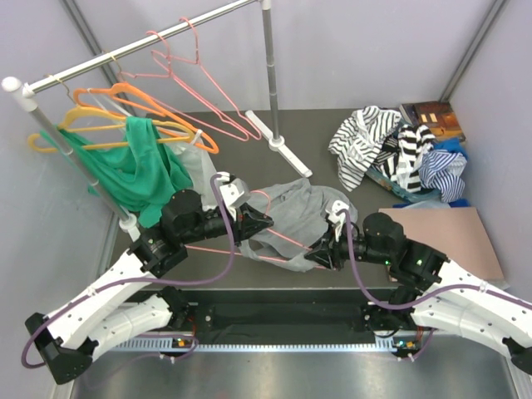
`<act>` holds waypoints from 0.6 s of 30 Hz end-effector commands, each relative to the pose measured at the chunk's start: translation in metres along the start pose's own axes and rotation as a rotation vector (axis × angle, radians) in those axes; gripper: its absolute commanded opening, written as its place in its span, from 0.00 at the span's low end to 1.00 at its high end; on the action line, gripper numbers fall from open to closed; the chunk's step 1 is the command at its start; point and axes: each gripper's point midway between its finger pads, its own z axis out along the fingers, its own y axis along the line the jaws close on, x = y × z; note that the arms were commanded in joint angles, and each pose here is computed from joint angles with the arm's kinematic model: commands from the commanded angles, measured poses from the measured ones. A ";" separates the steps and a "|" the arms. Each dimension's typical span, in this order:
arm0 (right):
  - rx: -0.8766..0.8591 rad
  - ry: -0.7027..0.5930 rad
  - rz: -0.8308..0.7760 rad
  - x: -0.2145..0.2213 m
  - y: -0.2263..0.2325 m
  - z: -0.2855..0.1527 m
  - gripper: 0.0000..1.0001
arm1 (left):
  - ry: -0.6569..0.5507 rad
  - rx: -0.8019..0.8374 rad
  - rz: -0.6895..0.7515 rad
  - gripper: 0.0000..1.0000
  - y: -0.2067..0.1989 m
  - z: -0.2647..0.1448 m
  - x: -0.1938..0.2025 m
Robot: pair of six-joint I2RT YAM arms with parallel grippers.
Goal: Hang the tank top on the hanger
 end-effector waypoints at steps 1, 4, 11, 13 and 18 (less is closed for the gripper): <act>-0.021 -0.040 -0.006 -0.011 0.007 0.000 0.18 | -0.118 0.021 0.048 0.00 -0.009 -0.007 -0.041; -0.027 -0.048 -0.009 -0.014 0.008 0.001 0.00 | -0.119 0.015 0.048 0.00 -0.008 -0.008 -0.041; 0.032 -0.099 -0.019 -0.030 0.000 -0.005 0.00 | -0.099 -0.053 0.028 0.12 0.006 -0.005 -0.035; 0.045 -0.113 -0.023 -0.035 -0.001 -0.008 0.00 | -0.095 -0.081 0.023 0.38 0.011 -0.005 -0.034; 0.065 -0.098 -0.015 -0.035 -0.003 -0.010 0.00 | -0.101 -0.112 0.026 0.93 0.017 -0.004 -0.035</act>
